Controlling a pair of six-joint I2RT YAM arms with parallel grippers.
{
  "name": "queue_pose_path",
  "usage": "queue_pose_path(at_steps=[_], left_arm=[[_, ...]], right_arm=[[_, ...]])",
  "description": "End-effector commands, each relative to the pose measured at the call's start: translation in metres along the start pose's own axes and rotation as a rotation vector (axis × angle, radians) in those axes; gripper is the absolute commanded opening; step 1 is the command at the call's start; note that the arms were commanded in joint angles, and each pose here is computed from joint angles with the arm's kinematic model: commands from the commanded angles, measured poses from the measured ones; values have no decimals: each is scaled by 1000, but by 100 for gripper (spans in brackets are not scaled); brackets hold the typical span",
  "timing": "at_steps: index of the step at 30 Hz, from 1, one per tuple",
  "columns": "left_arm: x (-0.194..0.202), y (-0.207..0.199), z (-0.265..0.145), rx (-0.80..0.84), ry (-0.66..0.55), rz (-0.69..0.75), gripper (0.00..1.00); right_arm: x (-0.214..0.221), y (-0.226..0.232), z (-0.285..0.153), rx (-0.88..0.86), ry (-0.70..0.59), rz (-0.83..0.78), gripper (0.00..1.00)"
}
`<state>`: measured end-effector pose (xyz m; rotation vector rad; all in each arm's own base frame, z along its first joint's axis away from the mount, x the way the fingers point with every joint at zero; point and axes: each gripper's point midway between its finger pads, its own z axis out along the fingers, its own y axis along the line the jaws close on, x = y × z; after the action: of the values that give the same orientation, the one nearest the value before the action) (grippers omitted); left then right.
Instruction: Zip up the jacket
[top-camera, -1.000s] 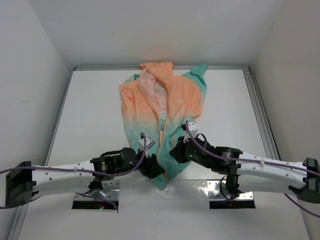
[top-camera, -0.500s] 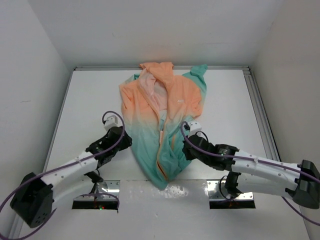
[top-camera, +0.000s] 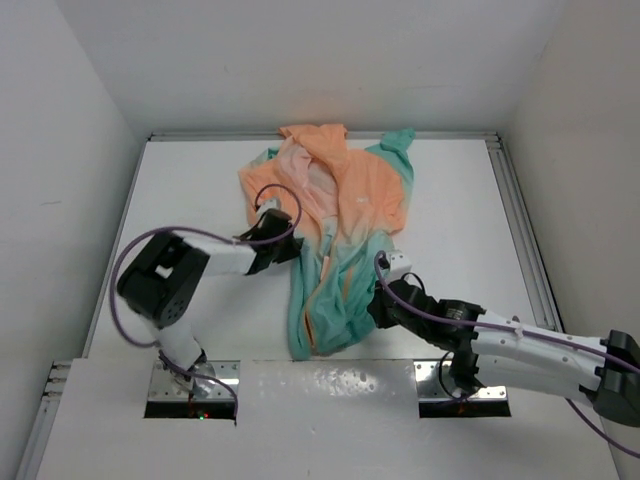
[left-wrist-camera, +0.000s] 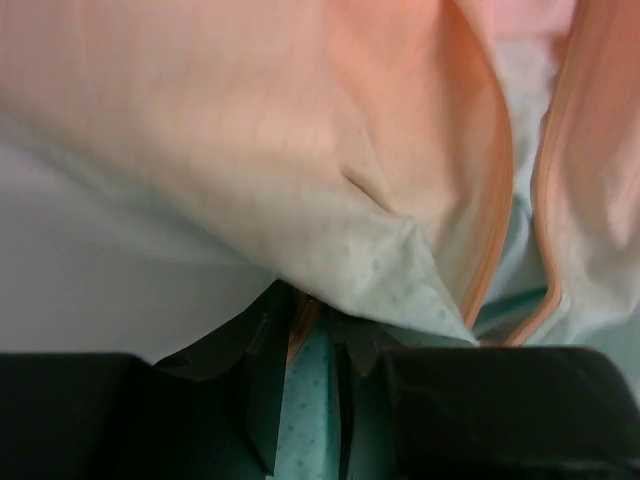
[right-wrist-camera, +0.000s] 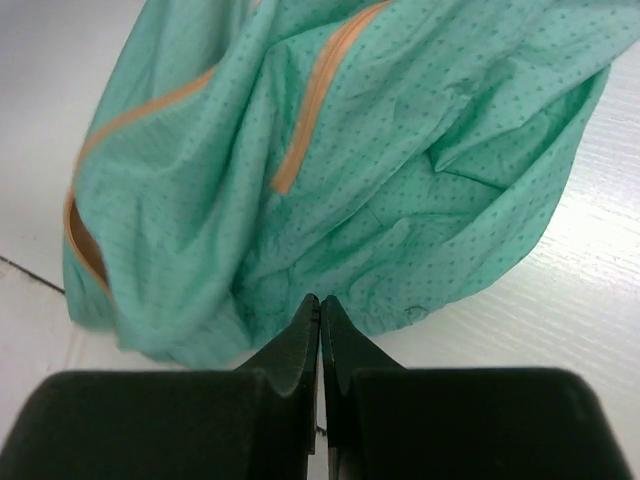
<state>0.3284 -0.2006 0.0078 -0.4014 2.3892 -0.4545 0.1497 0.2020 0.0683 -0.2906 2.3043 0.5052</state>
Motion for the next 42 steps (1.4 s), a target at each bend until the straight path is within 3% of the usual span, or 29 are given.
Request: queue_pose_path(at_steps=[1,4,5,7,9,10,11,12,13,14,16,20,25,28,31,36,42], left_arm=[[-45,-59,31,87,-57,49,19],[-50,-79,43,100,-26,95,26],[-53,-86,34,120,-46,113,33],[-44,-66,22,84,-62,116,38],[-59,-59,-9,92,-154,68,40],[-38,-30,-16,49,-135,59,40],[-48,-36,-42,99,-191,19,40],[-30,-8,-48,51,-183,16,39],[-35,-14,-71,97,-229,-12,37],[-17,13,-76,33,-214,-7,35],[-8,9,-104,103,-231,-36,32],[57,39,-129,119,-115,-48,7],[111,68,-134,129,52,-81,3],[110,64,-141,182,37,-130,4],[101,60,-145,198,1,-133,13],[107,64,-139,126,45,-47,31],[118,59,-140,109,88,44,36]], right_arm=[[-30,17,5,-18,-86,62,1],[-35,27,7,-27,-62,41,13],[-36,29,6,-38,-59,26,16],[-38,35,3,-74,-54,9,23],[-41,47,-2,-133,-54,-12,30],[-42,51,-3,-156,-50,-25,29],[-44,56,-4,-178,-50,-42,15],[-47,65,-5,-201,-32,-50,6],[-46,67,-4,-208,-21,-54,0],[-47,74,-4,-230,-10,-58,0],[-46,78,-2,-245,-7,-59,0],[-49,86,-1,-282,-23,-49,0],[-44,91,0,-309,-4,-44,0],[-39,89,1,-304,5,-29,0],[-37,86,0,-298,7,-21,0],[-38,79,-5,-283,-8,-14,0],[-38,67,-7,-236,-22,-33,0]])
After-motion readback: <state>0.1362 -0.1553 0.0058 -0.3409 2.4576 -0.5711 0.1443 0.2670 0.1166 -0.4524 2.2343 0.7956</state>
